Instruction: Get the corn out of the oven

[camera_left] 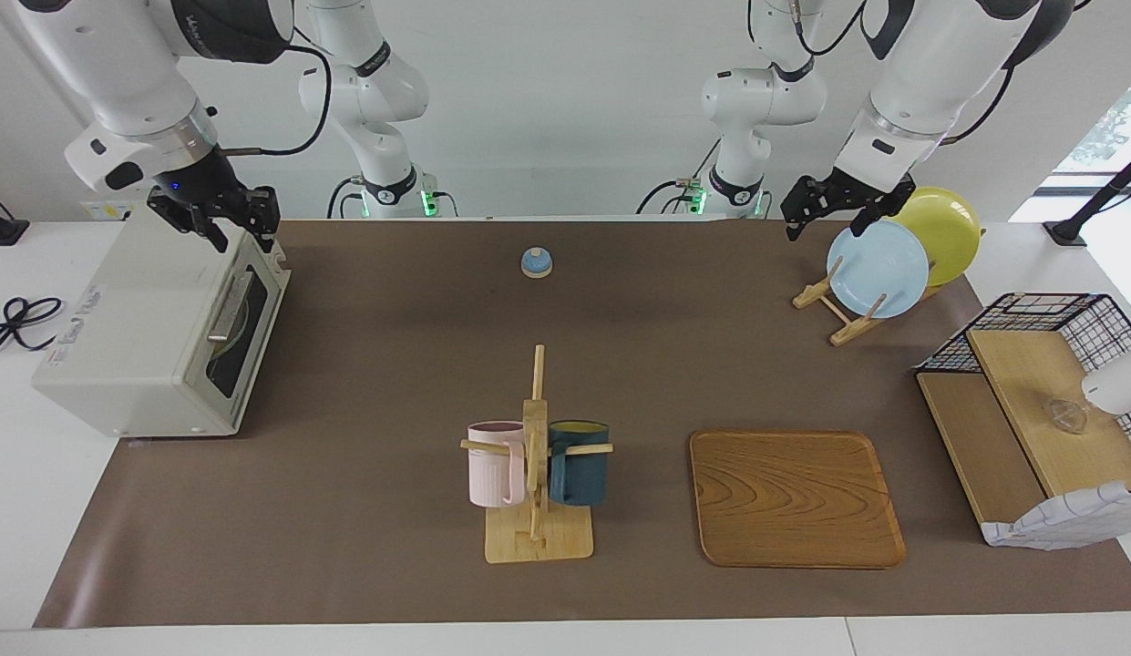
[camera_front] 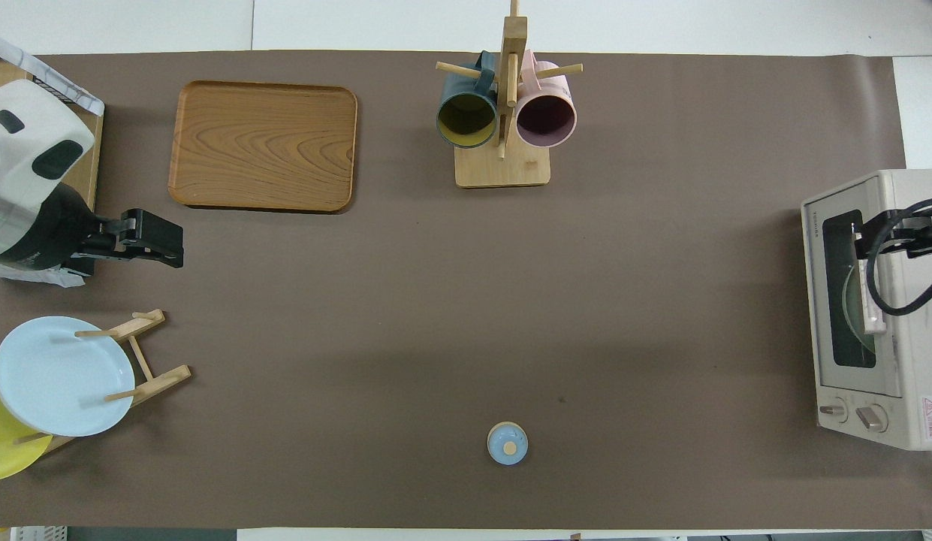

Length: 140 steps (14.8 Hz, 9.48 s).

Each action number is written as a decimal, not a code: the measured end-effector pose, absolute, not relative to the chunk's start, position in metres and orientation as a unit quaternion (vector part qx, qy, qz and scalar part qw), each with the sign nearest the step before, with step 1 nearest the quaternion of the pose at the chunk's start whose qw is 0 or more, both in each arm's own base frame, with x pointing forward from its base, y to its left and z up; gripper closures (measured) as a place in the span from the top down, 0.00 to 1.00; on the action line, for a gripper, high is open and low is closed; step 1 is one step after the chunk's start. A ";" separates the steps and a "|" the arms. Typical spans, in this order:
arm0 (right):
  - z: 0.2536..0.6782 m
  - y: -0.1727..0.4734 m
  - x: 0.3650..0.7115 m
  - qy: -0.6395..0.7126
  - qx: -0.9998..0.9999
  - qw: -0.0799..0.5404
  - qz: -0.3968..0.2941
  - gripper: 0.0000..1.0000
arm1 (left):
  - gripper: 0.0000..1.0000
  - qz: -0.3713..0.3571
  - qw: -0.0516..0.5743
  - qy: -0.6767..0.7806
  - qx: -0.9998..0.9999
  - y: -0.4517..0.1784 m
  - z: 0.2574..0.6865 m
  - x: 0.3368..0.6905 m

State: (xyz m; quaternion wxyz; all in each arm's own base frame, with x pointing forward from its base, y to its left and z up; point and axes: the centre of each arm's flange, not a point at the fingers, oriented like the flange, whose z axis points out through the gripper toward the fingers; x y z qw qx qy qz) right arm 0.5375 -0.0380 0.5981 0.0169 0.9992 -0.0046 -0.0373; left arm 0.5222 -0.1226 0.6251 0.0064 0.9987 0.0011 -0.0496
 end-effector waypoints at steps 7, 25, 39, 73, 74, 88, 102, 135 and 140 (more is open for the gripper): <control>0.532 -0.077 0.513 -0.042 0.997 0.052 -0.048 0.01 | 1.00 -0.050 0.006 0.001 0.999 -0.123 0.625 0.522; 0.469 -0.093 0.514 -0.021 0.991 0.114 -0.070 0.01 | 1.00 -0.050 0.006 0.001 0.999 -0.123 0.625 0.522; 0.441 -0.042 0.515 0.031 0.997 0.052 -0.049 0.01 | 1.00 -0.050 0.006 0.001 0.999 -0.123 0.625 0.522; 0.386 -0.003 0.531 -0.019 0.990 0.104 -0.090 0.69 | 1.00 -0.050 0.006 0.001 0.999 -0.123 0.625 0.522; 0.382 -0.007 0.529 -0.018 0.990 0.105 -0.093 0.69 | 1.00 -0.050 0.006 0.001 0.999 -0.123 0.625 0.522; 0.369 -0.014 0.512 0.069 0.985 0.135 -0.084 0.02 | 1.00 -0.050 0.006 0.001 0.999 -0.123 0.625 0.522; 0.358 0.394 0.525 -0.047 0.989 0.122 -0.064 0.02 | 1.00 -0.050 0.006 0.001 0.999 -0.123 0.625 0.522; 0.331 0.161 0.563 -0.051 0.973 0.181 -0.132 0.01 | 1.00 -0.051 0.034 0.146 0.987 -0.221 0.538 0.539; 0.301 0.108 0.546 -0.037 0.972 0.182 -0.145 0.01 | 1.00 -0.047 0.039 0.245 0.968 -0.321 0.479 0.530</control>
